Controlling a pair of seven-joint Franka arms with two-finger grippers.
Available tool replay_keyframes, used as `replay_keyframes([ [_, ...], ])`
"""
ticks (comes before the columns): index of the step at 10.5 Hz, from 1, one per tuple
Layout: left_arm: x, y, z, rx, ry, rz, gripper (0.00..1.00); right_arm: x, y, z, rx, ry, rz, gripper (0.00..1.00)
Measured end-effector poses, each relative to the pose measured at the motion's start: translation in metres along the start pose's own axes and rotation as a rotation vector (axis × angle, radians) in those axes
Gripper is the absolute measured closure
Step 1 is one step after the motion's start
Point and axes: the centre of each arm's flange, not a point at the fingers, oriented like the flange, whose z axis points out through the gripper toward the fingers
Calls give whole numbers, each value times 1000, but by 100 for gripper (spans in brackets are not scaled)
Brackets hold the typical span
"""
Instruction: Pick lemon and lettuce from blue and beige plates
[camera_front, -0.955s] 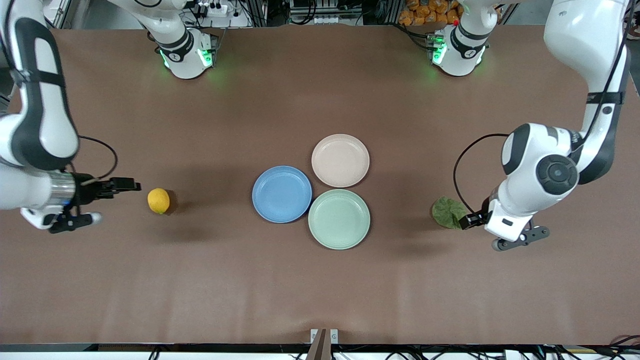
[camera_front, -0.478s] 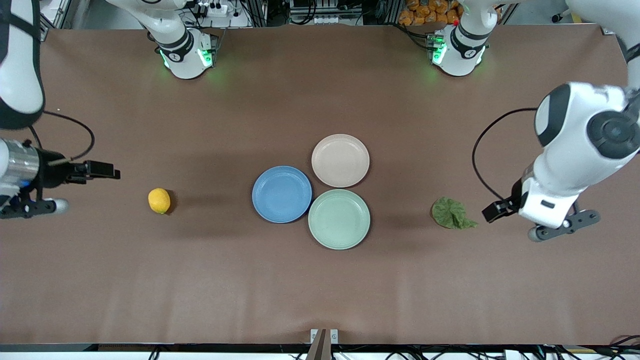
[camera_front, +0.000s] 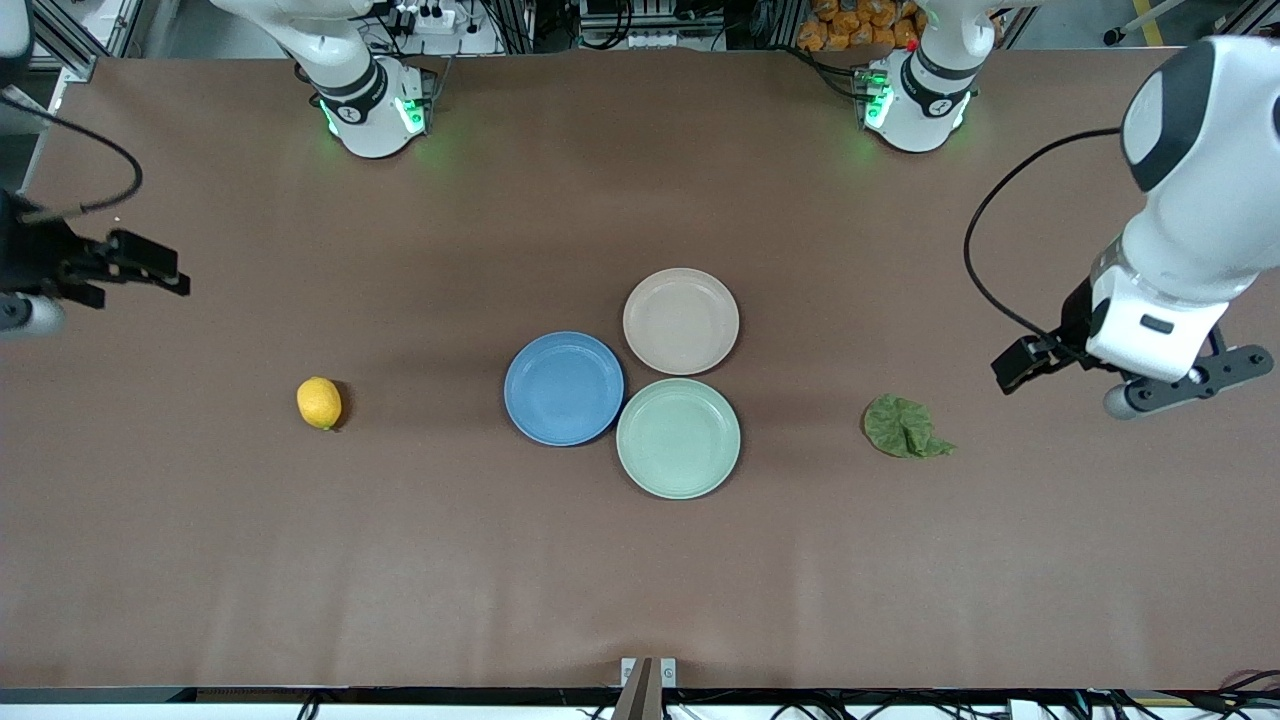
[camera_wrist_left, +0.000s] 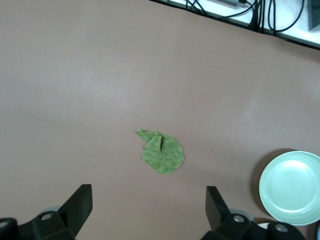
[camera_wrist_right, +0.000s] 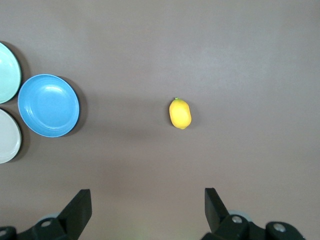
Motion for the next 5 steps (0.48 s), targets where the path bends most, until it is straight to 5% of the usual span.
replay_keyframes([
  [5, -29, -11, -68, -9, 28, -11, 0, -2, -31, -15, -27, 65, -47, 0],
])
